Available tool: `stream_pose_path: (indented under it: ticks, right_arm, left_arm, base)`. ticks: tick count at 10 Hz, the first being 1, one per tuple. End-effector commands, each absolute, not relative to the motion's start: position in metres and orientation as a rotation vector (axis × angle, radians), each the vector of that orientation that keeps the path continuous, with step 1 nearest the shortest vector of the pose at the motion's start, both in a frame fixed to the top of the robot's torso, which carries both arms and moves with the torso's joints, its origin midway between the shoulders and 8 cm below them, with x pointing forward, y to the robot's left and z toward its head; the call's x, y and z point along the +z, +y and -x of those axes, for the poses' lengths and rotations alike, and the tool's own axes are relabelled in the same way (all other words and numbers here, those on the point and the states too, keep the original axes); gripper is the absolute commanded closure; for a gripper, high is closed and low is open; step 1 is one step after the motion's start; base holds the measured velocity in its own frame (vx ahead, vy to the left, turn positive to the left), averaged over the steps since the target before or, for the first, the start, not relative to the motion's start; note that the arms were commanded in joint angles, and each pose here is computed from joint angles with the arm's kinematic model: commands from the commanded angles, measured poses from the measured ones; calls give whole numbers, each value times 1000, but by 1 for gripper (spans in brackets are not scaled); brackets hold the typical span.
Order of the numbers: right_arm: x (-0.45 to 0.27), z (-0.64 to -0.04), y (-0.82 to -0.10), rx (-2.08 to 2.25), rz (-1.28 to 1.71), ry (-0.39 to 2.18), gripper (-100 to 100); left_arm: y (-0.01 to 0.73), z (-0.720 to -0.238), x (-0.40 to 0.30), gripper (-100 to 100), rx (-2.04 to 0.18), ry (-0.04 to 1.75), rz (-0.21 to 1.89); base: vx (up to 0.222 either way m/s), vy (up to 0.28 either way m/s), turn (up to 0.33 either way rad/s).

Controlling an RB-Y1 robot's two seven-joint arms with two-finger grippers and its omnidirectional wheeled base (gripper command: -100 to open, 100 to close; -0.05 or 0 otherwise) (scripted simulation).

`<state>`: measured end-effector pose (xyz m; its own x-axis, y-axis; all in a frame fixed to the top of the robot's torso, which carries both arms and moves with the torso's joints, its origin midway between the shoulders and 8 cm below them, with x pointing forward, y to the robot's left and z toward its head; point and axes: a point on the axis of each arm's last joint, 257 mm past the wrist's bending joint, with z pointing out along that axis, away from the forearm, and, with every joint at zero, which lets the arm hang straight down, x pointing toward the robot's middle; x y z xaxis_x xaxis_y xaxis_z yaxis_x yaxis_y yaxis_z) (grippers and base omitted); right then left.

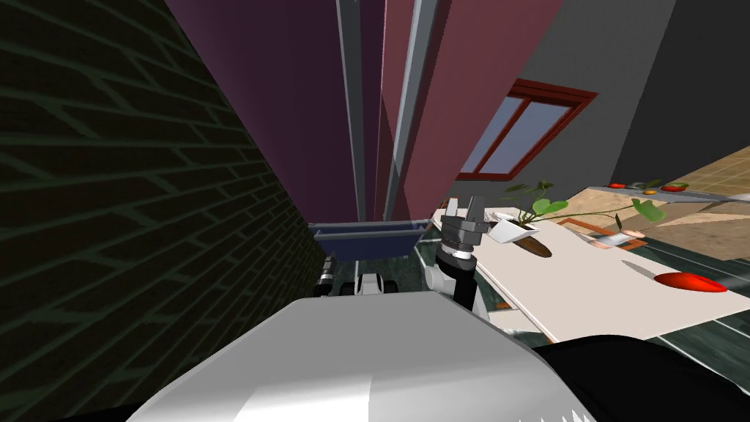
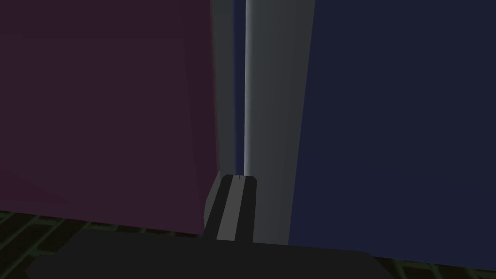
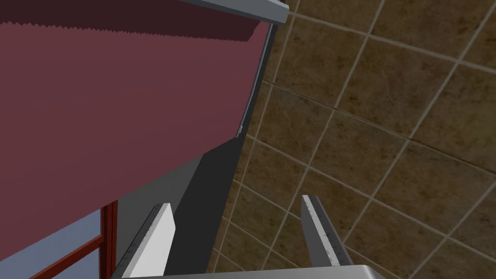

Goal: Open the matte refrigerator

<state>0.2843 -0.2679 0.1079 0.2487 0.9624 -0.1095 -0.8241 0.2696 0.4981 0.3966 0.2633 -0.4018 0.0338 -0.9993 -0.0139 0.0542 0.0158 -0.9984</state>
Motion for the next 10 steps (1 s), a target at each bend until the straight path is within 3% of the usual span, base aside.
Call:
stream_pose_path:
  ticks: [1, 8, 10]
  right_arm:
    - [108, -284, -268, 1256, -374, 435, 0]
    - [108, -284, -268, 1255, -374, 435, 0]
    - [108, -284, -268, 1255, -374, 435, 0]
  left_arm:
    - [277, -394, -399, -100, -1180, 1158, 1149]
    - [274, -374, -410, -100, -1169, 1133, 1185]
    - [273, -374, -410, -100, -1173, 1129, 1188]
  base:
    - [47, -5, -9]
    - [172, -9, -20]
    - [67, -3, -3]
